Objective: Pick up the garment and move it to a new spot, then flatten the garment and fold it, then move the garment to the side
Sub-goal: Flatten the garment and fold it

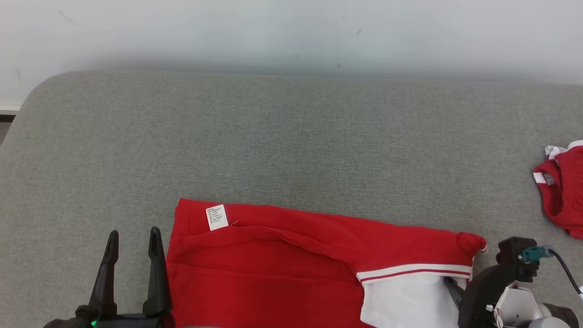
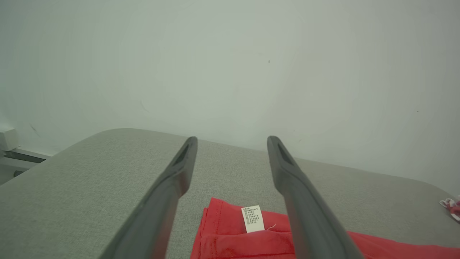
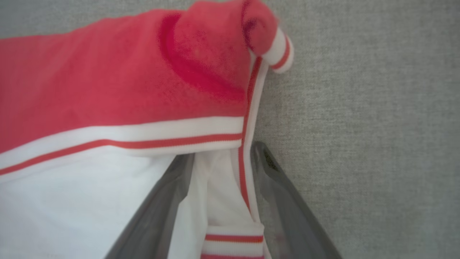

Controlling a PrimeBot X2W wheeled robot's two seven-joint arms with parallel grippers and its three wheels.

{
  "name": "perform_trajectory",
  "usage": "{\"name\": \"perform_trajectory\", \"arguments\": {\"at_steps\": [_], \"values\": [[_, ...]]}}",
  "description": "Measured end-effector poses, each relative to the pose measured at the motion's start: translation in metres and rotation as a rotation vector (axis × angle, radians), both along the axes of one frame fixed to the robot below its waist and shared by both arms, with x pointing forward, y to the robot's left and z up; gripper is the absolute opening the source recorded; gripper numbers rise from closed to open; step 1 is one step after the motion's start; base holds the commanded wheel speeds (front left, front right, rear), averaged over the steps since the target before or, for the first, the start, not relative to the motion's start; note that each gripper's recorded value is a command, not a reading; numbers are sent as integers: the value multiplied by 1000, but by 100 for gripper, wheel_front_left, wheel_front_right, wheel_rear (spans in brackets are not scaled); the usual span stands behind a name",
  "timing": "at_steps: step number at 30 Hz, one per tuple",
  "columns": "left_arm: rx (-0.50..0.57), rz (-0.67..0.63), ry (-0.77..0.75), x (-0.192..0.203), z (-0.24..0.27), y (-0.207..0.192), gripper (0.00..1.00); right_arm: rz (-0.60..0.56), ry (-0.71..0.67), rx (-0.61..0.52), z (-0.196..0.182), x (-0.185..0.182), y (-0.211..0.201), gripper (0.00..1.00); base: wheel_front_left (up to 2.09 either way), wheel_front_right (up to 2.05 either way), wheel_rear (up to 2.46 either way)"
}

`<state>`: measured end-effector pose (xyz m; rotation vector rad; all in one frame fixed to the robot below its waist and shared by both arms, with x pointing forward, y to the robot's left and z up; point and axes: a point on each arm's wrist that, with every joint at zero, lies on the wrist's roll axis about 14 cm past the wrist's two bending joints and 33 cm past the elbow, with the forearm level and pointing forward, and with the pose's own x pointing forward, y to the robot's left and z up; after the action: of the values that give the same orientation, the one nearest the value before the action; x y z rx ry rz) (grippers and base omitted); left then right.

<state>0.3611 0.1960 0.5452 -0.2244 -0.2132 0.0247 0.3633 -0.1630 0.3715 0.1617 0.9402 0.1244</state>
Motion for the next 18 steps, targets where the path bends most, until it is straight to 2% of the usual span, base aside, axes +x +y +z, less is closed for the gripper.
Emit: {"name": "perform_trajectory", "arguments": {"at_steps": [1,2,8,18], "values": [[-1,-3,3,1,-1,-1,100,1,-5,1,1,1,0,15,0,0,0],[-1,-5,6,3,-2,-1,100,1,-12,3,1,3,1,0,0,0,0],[-13,-16,46,9,-16,-4,100,-57,-66,-8,7,11,-13,0,0,0,0],[-25,-27,97,14,-34,-5,100,-238,-140,-85,26,13,-77,0,0,0,0]]}}
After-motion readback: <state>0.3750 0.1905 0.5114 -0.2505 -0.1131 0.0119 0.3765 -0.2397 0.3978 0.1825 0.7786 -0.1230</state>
